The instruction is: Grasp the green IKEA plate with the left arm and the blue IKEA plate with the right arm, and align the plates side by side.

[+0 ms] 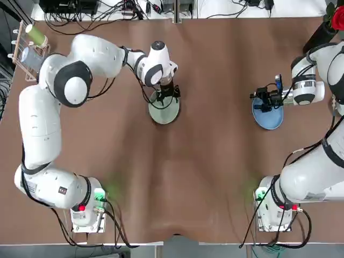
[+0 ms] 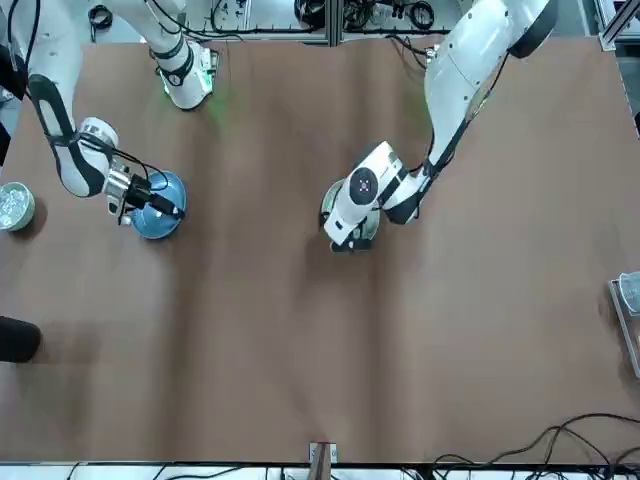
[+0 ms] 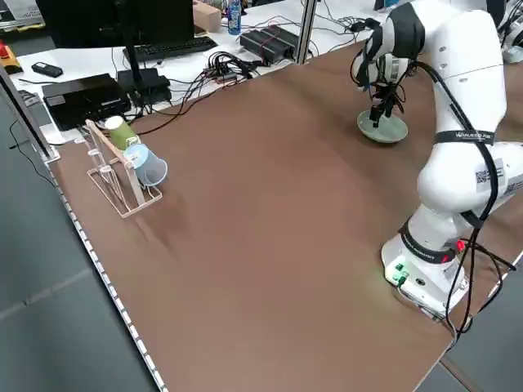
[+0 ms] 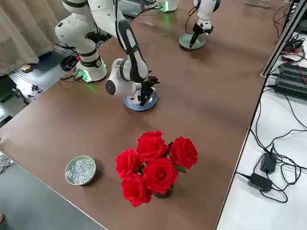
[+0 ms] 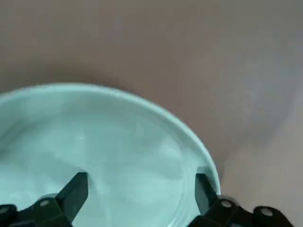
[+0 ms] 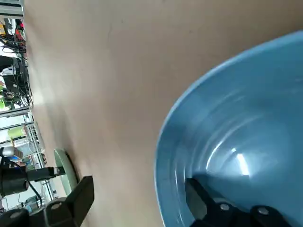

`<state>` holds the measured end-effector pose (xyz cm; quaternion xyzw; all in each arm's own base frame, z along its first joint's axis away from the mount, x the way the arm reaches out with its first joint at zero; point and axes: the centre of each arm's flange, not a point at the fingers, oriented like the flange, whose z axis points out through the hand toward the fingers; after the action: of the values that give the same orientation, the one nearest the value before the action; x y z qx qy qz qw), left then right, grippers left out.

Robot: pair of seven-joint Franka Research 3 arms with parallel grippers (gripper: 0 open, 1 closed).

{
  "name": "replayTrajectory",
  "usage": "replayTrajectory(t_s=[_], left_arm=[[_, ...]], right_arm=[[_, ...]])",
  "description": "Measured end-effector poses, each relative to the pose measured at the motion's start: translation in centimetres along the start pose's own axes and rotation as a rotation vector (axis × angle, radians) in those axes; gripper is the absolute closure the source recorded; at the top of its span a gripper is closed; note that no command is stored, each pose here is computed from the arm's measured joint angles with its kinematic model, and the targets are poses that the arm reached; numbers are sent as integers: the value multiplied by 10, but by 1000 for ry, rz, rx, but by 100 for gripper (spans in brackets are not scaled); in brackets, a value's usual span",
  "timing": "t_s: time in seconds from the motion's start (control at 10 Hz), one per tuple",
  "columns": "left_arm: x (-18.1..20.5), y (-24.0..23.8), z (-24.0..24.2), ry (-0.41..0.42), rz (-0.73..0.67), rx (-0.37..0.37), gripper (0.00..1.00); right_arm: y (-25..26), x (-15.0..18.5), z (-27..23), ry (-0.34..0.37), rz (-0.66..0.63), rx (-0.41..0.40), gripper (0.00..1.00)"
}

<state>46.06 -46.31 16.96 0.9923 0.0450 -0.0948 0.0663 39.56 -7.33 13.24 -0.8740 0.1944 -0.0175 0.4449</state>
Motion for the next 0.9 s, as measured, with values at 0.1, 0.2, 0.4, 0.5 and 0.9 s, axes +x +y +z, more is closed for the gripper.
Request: replayTrajectory(t_s=[0.1, 0.2, 0.4, 0.5, 0.9], left_arm=[[0, 8, 1, 11, -5, -1, 0], [-2, 18, 2, 25, -11, 0, 0], [-6, 42, 5, 51, -21, -7, 0], [-7, 53, 7, 56, -22, -19, 0], [-1, 95, 9, 75, -8, -84, 0]], right_arm=[[-5, -1, 8, 0, 0, 7, 11], [-10, -2, 15, -1, 0, 13, 11], [-21, -4, 31, 10, 11, 35, 11], [-29, -7, 44, 12, 15, 48, 11], [-53, -9, 81, 37, 31, 91, 11]])
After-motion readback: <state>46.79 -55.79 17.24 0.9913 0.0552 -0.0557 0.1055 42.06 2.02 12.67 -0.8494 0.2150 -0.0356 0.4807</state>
